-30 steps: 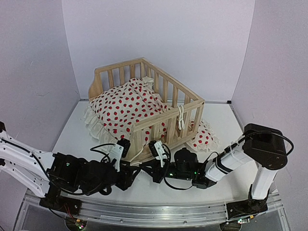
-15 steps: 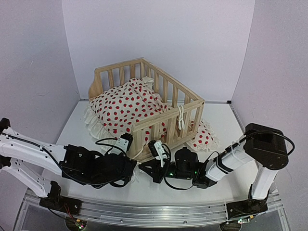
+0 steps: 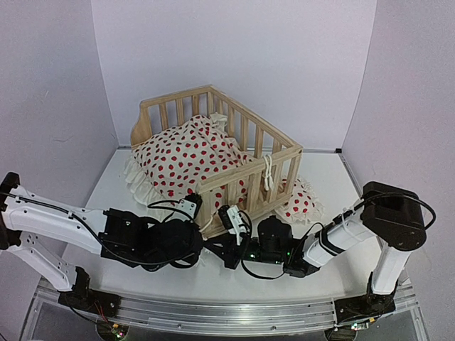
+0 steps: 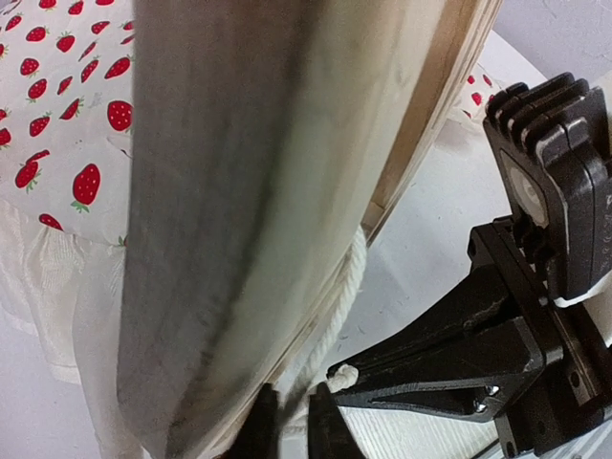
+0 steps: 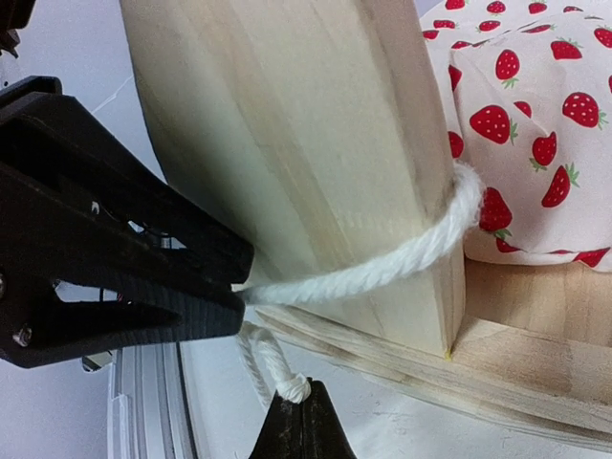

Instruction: Set up the pet bed

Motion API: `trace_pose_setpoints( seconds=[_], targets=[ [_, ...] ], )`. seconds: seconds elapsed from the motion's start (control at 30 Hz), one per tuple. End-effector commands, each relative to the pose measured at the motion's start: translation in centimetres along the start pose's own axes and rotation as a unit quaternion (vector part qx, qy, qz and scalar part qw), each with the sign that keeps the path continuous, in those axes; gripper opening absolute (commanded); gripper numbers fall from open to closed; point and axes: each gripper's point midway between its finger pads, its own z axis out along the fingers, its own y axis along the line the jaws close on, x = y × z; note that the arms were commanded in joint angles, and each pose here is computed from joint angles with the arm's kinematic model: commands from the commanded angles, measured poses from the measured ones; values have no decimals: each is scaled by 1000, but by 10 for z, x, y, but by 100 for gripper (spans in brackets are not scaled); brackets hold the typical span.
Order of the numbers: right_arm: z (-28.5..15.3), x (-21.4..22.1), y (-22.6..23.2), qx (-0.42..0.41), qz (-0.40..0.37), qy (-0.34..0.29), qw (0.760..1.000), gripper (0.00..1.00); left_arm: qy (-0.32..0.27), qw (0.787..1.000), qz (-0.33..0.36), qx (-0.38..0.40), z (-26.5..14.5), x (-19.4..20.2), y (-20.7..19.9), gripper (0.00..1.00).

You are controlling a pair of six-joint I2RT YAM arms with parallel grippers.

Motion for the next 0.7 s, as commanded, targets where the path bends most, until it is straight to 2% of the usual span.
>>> trace_pose_setpoints(
  seconds=[0.0,0.17,0.4,0.67],
  targets=[
    [0,-46,7,5,-6,-72,997,0,-1,1000,-10,-13,8,-11,4,3],
    [1,-55,2,23,-10,-88,996,0,-4,999,-24,24,4,-12,-3,0],
    [10,-57,4,16,-20,-92,995,0,-24,988,-97,114,-8,-14,3,0],
    [17,-61,3,8,-41,-124,991,0,-37,982,-122,143,-17,-20,9,0]
  ],
)
